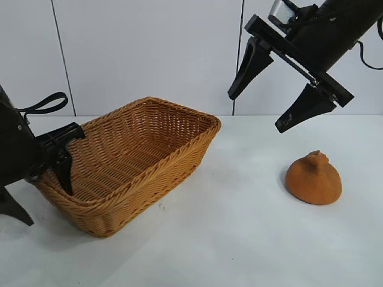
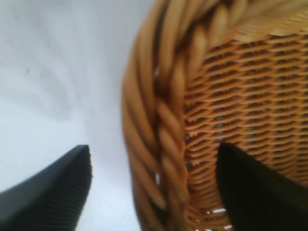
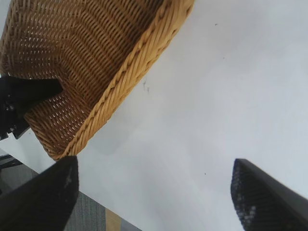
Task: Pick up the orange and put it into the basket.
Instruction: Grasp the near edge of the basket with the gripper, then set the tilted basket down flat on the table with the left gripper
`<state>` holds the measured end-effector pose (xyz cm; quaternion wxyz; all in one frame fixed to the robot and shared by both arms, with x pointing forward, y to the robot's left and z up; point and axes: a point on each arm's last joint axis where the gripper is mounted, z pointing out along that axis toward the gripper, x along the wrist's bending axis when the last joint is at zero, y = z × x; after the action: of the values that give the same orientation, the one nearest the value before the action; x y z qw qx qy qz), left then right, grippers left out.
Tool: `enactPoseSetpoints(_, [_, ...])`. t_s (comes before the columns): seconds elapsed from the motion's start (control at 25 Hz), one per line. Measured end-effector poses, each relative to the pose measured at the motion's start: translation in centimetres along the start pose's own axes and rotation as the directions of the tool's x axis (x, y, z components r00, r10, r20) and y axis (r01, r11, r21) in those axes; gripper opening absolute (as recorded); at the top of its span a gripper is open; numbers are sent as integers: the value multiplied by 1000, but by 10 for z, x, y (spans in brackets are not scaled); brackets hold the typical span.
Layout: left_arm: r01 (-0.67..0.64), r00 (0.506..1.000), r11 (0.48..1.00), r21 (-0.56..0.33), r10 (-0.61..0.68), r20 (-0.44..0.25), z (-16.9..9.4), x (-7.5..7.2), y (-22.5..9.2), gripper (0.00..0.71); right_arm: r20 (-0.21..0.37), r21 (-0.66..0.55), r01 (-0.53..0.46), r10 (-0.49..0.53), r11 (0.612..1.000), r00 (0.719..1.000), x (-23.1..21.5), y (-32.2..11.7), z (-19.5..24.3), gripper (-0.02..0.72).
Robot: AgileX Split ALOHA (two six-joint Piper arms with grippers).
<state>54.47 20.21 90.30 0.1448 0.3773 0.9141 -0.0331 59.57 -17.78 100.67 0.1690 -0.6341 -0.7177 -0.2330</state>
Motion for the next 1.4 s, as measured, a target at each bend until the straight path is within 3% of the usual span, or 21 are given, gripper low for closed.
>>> enactPoseSetpoints(0.04, [5, 1000, 1000, 1, -5, 2, 0, 0, 0, 162, 0, 0, 0, 0, 1000, 1000, 0, 0, 0, 590])
enactPoseSetpoints(0.08, [33, 999, 999, 8, -33, 7, 0, -1, 0, 109, 0, 1, 0, 0, 1000, 1000, 0, 0, 0, 590])
enactPoseSetpoints(0.16, [37, 999, 999, 8, -37, 12, -1, -3, 1, 87, 0, 1, 0, 0, 1000, 1000, 0, 0, 0, 590])
enactPoseSetpoints(0.32, [-3, 1000, 1000, 29, 2, 10, -12, -17, 7, 83, 0, 2, 0, 0, 1000, 1000, 0, 0, 0, 590])
enactPoseSetpoints(0.4, [-77, 996, 997, 18, 76, 39, -25, -32, 21, 83, 2, 2, 1, -1, 1000, 1000, 0, 0, 0, 590])
enactPoseSetpoints(0.56, [-192, 981, 980, 44, 191, 34, -33, -44, 47, 83, 2, 2, 1, -1, 1000, 1000, 0, 0, 0, 590])
enactPoseSetpoints(0.68, [-320, 947, 940, 120, 320, 18, -28, -51, 64, 83, 2, 2, 1, -1, 1000, 1000, 0, 0, 0, 590])
enactPoseSetpoints(0.8, [-461, 886, 866, 194, 462, 43, -24, -62, 69, 83, 2, 2, 1, -1, 1000, 1000, 0, 0, 0, 590])
enactPoseSetpoints(1.0, [-577, 815, 791, 203, 573, 85, -25, -81, 67, 83, 3, 3, 2, -2, 1000, 1000, 0, 0, 0, 590])
enactPoseSetpoints(1.4, [-572, 816, 787, 229, 573, 69, 1, -80, 68, 83, 3, 3, 2, -2, 1000, 1000, 0, 0, 0, 590])
